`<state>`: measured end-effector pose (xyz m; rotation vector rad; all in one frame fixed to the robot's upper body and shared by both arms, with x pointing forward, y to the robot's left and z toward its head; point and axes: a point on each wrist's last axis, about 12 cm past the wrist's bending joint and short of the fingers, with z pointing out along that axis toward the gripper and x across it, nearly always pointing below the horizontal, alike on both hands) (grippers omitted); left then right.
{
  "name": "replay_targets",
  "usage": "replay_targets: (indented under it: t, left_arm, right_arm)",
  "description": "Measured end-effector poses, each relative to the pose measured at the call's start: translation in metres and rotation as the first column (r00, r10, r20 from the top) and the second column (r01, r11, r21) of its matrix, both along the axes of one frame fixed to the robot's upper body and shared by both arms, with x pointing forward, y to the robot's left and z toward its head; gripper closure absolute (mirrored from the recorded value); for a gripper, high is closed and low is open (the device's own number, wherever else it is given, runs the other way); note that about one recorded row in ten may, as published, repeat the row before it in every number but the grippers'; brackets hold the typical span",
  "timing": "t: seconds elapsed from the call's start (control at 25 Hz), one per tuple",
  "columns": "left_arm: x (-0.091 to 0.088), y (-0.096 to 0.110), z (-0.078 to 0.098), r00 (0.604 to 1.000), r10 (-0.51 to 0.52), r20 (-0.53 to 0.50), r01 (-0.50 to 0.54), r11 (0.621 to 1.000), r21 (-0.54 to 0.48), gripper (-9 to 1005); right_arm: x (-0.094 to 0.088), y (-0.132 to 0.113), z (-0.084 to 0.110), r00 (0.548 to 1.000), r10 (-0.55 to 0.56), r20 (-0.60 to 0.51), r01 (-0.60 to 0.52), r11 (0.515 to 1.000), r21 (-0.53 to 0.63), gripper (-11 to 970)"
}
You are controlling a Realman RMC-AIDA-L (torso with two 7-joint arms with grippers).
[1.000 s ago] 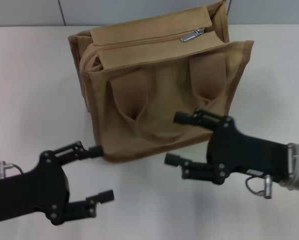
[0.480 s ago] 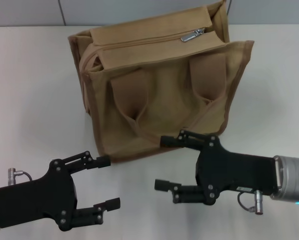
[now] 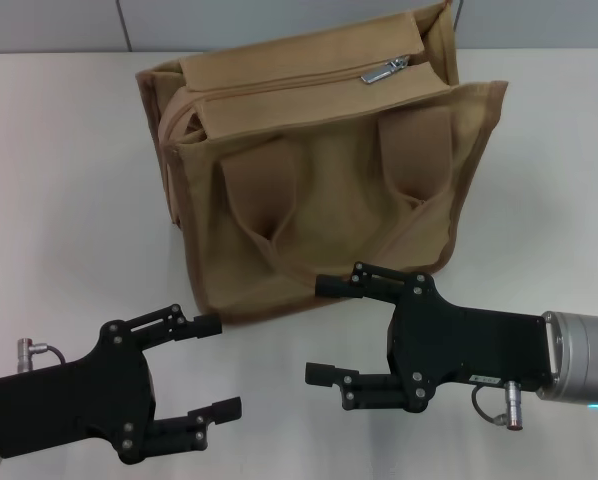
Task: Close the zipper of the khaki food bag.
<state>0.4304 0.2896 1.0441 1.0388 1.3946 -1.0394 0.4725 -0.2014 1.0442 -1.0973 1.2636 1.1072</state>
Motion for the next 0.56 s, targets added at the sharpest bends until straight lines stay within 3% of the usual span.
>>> replay_targets:
  t: [0.56]
  left_arm:
    - [-0.0001,-0.0001,-0.0003,1.0,0.0,-0.002,0.0,1.0,0.001,211]
  right_arm:
    - [-0.0011,-0.0008,-0.0002,1.0,-0.003,-0.004,0.004,1.0,0.006,170]
